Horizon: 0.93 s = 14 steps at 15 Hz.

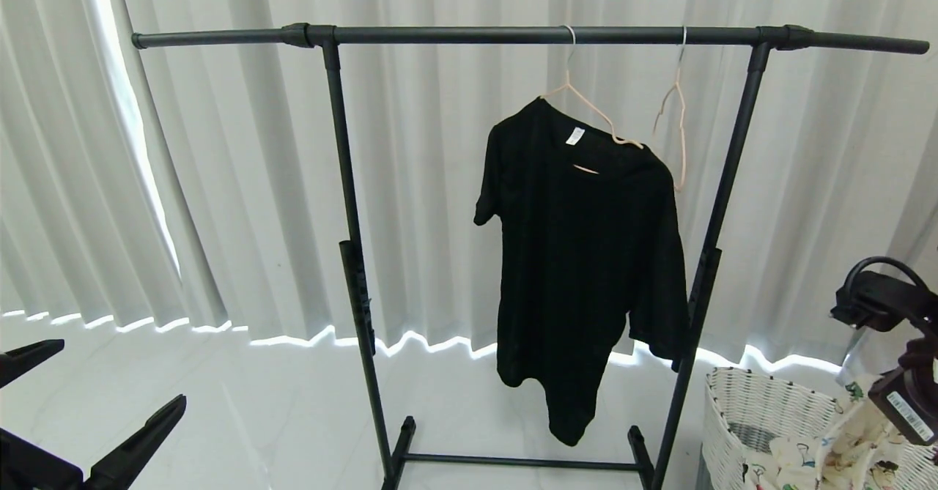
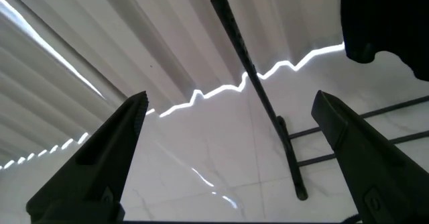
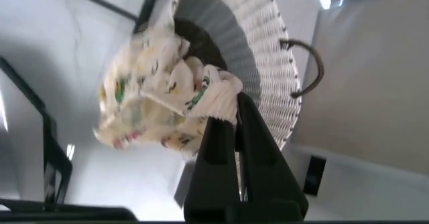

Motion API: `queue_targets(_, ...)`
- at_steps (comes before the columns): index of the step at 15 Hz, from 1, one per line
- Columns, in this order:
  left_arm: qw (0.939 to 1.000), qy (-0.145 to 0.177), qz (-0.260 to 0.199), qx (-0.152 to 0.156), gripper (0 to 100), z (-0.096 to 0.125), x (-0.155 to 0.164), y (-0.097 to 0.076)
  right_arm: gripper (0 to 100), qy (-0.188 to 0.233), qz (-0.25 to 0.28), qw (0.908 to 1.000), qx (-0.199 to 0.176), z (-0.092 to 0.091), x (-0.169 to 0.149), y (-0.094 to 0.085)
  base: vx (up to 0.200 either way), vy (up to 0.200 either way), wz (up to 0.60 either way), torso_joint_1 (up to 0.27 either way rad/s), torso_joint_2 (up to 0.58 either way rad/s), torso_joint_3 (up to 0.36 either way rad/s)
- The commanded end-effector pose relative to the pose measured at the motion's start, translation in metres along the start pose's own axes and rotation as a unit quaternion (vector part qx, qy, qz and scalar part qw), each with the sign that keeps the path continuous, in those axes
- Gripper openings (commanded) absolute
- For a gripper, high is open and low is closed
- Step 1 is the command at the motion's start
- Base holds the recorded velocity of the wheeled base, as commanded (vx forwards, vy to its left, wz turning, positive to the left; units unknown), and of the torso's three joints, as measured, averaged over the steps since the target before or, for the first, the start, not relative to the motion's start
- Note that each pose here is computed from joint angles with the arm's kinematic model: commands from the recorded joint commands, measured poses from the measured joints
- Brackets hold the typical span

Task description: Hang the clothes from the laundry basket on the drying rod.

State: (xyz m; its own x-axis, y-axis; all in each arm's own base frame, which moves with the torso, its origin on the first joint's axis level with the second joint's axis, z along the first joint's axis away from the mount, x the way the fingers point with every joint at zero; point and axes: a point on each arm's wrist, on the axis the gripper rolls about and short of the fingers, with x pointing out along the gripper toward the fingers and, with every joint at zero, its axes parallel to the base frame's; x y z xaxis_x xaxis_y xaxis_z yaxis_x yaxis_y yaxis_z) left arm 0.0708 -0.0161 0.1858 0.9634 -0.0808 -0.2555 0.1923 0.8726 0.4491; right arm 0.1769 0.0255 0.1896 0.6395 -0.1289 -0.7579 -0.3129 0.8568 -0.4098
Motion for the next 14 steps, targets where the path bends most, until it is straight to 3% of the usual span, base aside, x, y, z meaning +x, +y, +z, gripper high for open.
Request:
queue_targets(1, 0.9994, -0.031, -0.010, -0.012, 100, 0.012, -0.004, 0.003, 0, -0.069, 0.022, 0.9972, -0.018, 0.015, -0.022, 0.006, 0.000, 0.000, 0.00, 0.000, 0.00, 0.000)
queue_targets(3, 0.9949, -0.076, -0.048, -0.046, 100, 0.030, -0.008, 0.006, 0, -0.121, 0.054, 0.9904, -0.038, 0.033, -0.037, 0.017, 0.000, 0.000, 0.00, 0.000, 0.00, 0.000)
queue_targets(6, 0.9862, -0.122, -0.099, -0.054, 100, 0.050, -0.010, 0.011, 0, -0.186, 0.096, 0.9768, -0.045, 0.061, -0.061, 0.034, 0.000, 0.000, 0.00, 0.000, 0.00, 0.000)
queue_targets(10, 0.9797, -0.130, -0.146, -0.046, 100, 0.068, 0.004, 0.009, 0, -0.239, 0.132, 0.9602, -0.057, 0.091, -0.082, 0.051, 0.000, 0.000, 0.00, 0.000, 0.00, 0.000)
queue_targets(14, 0.9667, -0.126, -0.222, -0.021, 100, 0.070, 0.012, -0.011, 0, -0.277, 0.158, 0.9454, -0.066, 0.116, -0.097, 0.065, 0.000, 0.000, 0.00, 0.000, 0.00, 0.000)
